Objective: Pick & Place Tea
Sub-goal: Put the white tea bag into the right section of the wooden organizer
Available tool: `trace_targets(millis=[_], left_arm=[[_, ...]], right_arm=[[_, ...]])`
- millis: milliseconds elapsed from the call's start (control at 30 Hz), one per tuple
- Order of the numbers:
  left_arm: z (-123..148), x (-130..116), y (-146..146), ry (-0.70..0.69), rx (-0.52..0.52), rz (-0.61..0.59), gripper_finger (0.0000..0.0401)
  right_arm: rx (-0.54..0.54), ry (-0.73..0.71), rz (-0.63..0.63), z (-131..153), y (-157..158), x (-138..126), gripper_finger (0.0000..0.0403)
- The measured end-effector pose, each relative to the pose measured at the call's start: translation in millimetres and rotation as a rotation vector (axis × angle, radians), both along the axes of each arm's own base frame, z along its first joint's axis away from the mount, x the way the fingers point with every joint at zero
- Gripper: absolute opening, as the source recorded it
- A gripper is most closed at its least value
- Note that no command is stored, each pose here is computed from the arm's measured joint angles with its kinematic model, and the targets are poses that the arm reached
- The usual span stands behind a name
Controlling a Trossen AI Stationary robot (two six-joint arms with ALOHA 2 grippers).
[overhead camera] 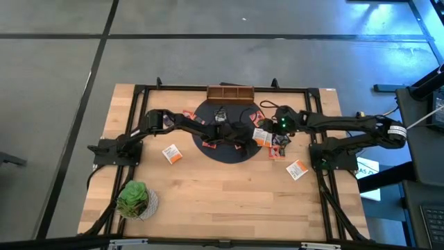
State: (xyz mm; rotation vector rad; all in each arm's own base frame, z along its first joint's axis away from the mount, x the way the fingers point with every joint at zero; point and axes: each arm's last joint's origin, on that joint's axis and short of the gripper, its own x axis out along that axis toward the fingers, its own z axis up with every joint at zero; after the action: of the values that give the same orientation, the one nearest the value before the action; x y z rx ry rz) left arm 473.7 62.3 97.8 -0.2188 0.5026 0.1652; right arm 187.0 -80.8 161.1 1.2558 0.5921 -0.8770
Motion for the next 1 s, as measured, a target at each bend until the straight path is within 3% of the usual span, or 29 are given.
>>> trace_targets(millis=[300,1000], left_arm=[[-2.0,-1.4,0.9,0.025,0.002,0.024,0.0015],[-8.9,-2.6,1.2,0.069,0.043,0.018,0.0015]], right_arm=[[0.016,0.075,0.02,-16.8,-2.6,5.8,0.0182],[-0.031,0.041,0.063,-31.3,-9.5,21.8,0.0176]])
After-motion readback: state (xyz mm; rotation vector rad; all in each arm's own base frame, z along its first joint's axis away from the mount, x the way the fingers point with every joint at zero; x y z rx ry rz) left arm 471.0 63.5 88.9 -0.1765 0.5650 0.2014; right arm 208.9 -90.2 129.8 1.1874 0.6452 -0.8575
